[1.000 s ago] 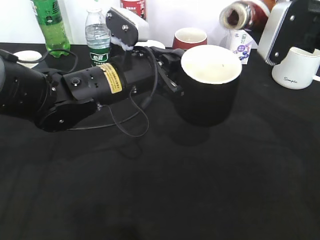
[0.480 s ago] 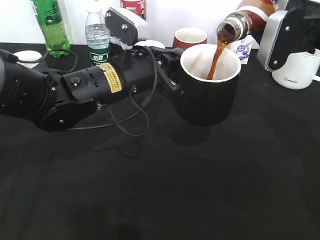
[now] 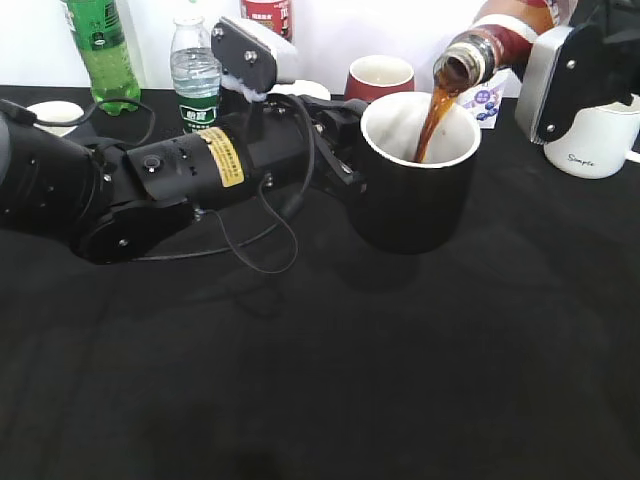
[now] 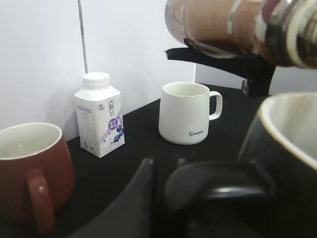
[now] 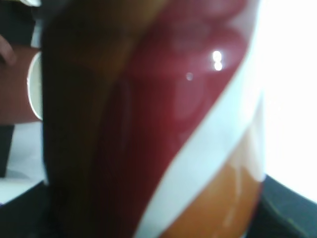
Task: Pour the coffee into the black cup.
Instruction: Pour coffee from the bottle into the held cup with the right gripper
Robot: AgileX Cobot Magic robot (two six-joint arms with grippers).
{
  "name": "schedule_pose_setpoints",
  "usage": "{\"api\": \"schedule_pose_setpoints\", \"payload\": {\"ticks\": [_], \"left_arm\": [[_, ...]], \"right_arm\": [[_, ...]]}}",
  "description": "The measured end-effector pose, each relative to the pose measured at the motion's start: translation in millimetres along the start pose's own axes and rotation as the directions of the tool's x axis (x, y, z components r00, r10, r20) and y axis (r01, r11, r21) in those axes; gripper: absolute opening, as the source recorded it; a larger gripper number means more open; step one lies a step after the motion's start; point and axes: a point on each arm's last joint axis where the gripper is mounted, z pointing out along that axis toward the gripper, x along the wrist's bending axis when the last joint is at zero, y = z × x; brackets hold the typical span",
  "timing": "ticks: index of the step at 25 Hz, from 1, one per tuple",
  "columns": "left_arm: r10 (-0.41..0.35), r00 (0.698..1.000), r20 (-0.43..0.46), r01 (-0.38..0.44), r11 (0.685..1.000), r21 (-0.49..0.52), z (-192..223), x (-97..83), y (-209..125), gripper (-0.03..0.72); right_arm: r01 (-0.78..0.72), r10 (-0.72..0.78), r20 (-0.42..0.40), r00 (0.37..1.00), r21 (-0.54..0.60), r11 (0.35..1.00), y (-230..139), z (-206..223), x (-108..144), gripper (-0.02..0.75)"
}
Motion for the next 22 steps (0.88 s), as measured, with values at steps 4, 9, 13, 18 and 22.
{"api": "schedule_pose_setpoints", "payload": {"ticks": [4, 9, 13, 18, 22], "left_arm": [[0.001, 1.000, -0.001, -0.001, 1.000, 0.006, 0.0, 0.1, -0.6, 0.064], [0.001, 1.000, -0.008, -0.001, 1.000, 0.030, 0.0, 0.7, -2.7, 0.064], [0.002, 1.000, -0.008, -0.002, 0.999, 0.032, 0.0, 0.7, -2.9, 0.064], [-0.003, 1.000, -0.005, 0.003, 1.000, 0.013, 0.3, 0.6, -2.3, 0.064], [-0.052, 0.997, -0.059, 0.051, 0.998, -0.024, -0.4, 6.8, 0.4, 0.064]], "right_arm": [[0.027, -0.027, 0.005, 1.000, 0.003, 1.000, -0.4, 0.1, -0.6, 0.529], [0.073, -0.073, 0.006, 0.997, 0.005, 0.997, -0.4, 0.1, -0.7, 0.529], [0.039, -0.039, 0.007, 0.999, 0.004, 0.999, -0.4, 0.1, -0.8, 0.529], [-0.206, 0.205, -0.021, 0.979, -0.036, 0.978, 3.5, 0.0, 1.1, 0.529], [-0.594, 0.590, -0.087, 0.803, -0.043, 0.803, 7.7, -0.5, 4.0, 0.529]]}}
